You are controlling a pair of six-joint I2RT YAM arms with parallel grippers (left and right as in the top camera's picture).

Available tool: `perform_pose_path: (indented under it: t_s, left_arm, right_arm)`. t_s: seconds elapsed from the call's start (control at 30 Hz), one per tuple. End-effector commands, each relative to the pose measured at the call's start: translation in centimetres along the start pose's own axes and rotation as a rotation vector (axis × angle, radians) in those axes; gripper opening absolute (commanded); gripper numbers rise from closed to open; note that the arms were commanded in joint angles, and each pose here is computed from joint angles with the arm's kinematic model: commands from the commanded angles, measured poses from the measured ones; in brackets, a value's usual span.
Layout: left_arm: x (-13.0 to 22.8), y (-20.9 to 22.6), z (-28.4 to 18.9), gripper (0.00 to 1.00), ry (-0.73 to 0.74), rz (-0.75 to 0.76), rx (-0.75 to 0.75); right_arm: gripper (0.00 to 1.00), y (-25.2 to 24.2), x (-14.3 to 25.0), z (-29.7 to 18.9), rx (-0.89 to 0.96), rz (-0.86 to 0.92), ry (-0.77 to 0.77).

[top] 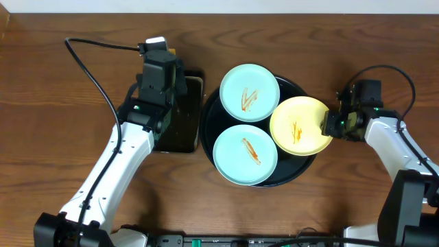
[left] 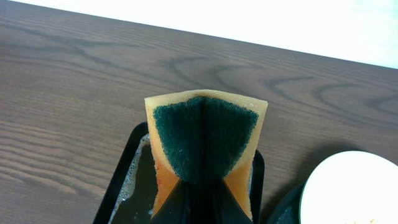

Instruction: Clean dirty plates on tray and stack at the side

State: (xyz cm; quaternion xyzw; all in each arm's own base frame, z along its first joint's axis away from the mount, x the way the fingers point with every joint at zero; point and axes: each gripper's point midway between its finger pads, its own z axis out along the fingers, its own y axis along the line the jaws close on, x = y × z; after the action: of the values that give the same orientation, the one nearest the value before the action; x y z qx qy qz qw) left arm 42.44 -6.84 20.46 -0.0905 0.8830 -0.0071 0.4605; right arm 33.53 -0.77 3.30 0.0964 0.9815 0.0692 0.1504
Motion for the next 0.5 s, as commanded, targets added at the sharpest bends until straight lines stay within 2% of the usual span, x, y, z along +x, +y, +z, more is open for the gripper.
perform_pose_path:
  t_s: [0.0,0.3,0.47]
  left_arm:
    - [-0.5,0.4,-0.3,0.07,-0.015,-0.004,-0.016]
    - [3.1,0.8,0.1,0.07,0.126,0.023,-0.024]
    - [6.3,-0.2,1.4,0.07,0.251,0.037,0.031]
  right_arm:
    - [0.41,-0.1,-0.6,-0.1,0.001,0.003,-0.011]
    - [0.02,-0.1,-0.6,-0.1,0.000,0.002,-0.009]
    - [0.01,-0.2,-0.2,-0.1,0.002,0.005,0.009]
